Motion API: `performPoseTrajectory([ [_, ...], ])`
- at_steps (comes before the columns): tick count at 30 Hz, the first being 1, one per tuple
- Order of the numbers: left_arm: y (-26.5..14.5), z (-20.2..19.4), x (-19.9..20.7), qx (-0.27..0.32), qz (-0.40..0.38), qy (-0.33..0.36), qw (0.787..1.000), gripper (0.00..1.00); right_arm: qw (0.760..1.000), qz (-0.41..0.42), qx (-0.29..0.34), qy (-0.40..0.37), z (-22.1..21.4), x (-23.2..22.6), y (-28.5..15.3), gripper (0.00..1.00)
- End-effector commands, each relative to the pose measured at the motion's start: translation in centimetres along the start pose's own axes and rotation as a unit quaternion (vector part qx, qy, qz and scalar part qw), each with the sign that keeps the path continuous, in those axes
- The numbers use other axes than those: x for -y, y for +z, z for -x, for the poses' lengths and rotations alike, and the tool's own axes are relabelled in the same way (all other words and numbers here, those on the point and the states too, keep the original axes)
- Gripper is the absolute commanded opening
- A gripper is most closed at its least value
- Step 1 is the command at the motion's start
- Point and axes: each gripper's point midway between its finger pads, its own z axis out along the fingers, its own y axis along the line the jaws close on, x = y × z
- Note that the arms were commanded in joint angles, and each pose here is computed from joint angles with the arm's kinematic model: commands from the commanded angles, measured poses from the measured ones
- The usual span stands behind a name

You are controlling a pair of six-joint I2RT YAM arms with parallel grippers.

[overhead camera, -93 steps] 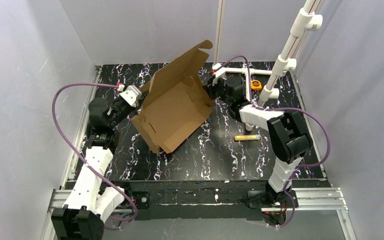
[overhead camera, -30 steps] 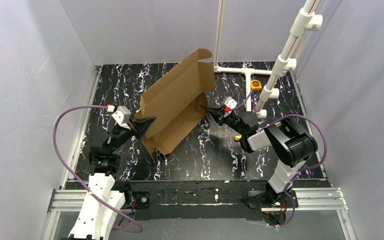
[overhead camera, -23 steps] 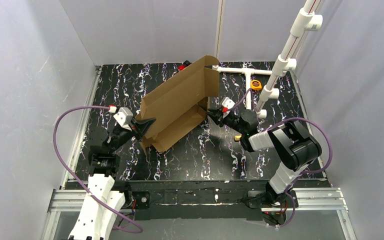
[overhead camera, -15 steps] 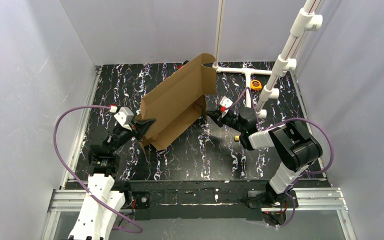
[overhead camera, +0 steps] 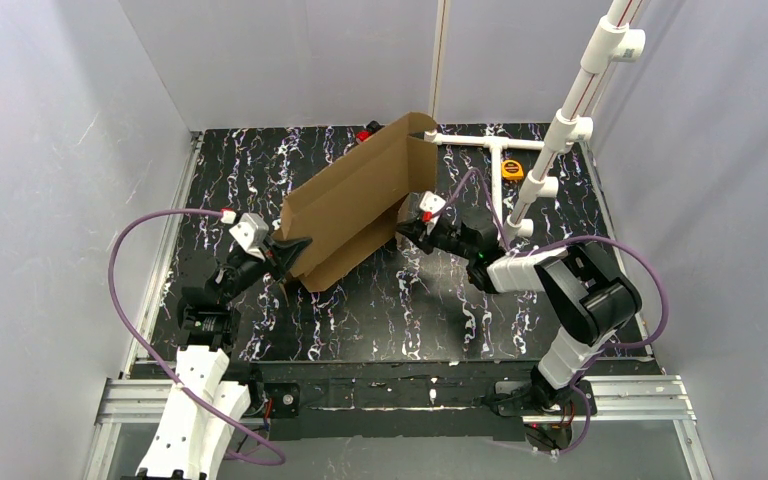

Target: Fold the paper box

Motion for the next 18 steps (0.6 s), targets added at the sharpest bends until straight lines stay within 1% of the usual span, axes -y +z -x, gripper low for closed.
performPoseTrajectory([
  [1, -0.1, -1.3, -0.4, -0.026, 0.007, -0.016, 1.000, 0.00, 1.000, 0.011, 0.011, -0.019, 1.5, 0.0, 1.0, 0.20],
  [7, -0.2, -1.4, -0.7, -0.026, 0.016, -0.013, 0.999, 0.00, 0.999, 0.018, -0.008, -0.043, 1.0, 0.6, -0.5, 0.30],
  [11, -0.2, -1.5, -0.9, -0.027, 0.023, -0.011, 0.999, 0.00, 0.996, 0.057, -0.025, -0.059, 0.5, 0.5, -2.1, 0.38],
  [12, -0.2, -1.6, -0.9, -0.027, 0.024, -0.011, 0.999, 0.00, 0.995, 0.067, -0.020, -0.066, 0.8, 0.6, -2.4, 0.40],
  [14, -0.3, -1.6, -1.0, -0.027, 0.025, -0.011, 0.999, 0.00, 0.993, 0.087, -0.030, -0.071, 0.6, 0.7, -3.2, 0.42],
  [16, -0.3, -1.7, -1.0, -0.028, 0.026, -0.011, 0.999, 0.00, 0.992, 0.086, -0.052, -0.071, 0.3, 1.2, -3.7, 0.45],
  [18, -0.3, -1.7, -1.0, -0.028, 0.026, -0.012, 0.999, 0.00, 0.992, 0.070, -0.068, -0.077, 0.2, 2.2, -3.7, 0.46],
])
